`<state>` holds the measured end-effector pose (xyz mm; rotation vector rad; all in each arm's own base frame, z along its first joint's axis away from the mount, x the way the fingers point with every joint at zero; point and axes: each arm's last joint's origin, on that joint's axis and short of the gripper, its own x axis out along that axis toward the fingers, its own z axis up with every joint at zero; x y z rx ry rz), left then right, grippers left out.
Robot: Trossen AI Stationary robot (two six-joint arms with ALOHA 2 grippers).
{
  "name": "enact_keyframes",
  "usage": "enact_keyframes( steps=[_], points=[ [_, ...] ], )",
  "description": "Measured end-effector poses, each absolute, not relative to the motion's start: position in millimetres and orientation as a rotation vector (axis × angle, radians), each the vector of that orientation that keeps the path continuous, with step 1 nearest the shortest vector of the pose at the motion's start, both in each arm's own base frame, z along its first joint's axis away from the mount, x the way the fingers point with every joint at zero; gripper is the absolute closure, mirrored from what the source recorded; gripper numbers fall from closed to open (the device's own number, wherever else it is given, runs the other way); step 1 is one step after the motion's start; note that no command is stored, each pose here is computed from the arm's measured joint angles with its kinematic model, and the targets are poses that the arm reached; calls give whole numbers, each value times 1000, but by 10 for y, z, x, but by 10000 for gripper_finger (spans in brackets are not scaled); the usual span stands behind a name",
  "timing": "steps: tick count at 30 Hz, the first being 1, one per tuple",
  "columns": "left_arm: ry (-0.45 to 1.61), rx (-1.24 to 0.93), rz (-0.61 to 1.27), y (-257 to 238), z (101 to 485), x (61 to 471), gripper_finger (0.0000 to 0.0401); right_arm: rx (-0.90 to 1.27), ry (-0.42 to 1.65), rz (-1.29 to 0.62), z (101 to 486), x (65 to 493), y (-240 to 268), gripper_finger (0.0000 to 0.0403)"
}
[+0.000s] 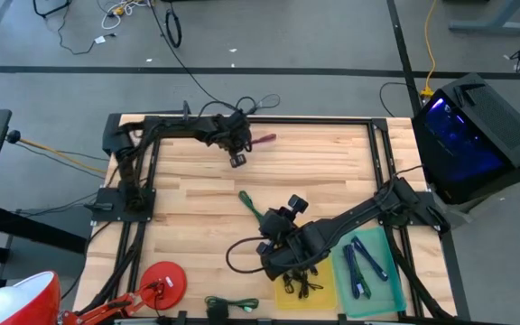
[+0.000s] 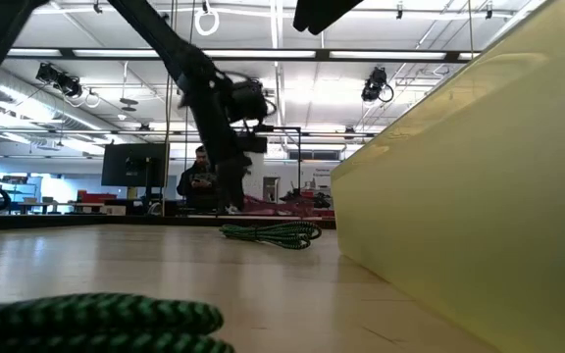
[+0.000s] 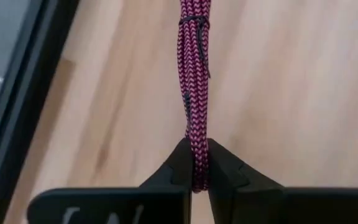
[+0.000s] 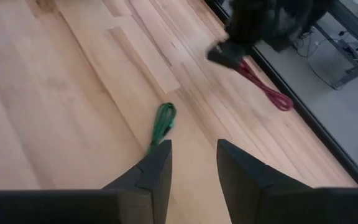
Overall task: Pick & Place USB Port
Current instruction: Put the red pattern charger cable into the blue bin
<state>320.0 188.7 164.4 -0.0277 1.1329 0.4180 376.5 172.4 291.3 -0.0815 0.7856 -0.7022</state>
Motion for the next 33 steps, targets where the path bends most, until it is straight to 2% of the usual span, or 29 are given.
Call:
enact_keyframes(
  steps=[7,13,20,23,28,33],
  points=[
    [1176,-86,274,1258,2202,3035,378,-141,840,-782,2906,3720,1554,276],
    [1141,77,205,426,2604,2948,378,-164,873,-829,2920,3719,1403,276],
    [1045,224,132,-300,2769,2872,378,-162,857,-798,2930,3869,1266,276],
    [1024,275,149,-466,2777,2848,378,-138,845,-705,2945,3992,1255,276],
    [994,301,137,-591,2789,2838,378,-92,792,-434,3019,4237,1266,266],
    [992,308,125,-629,2789,2829,378,-101,791,-372,3006,4320,1195,233]
  ],
)
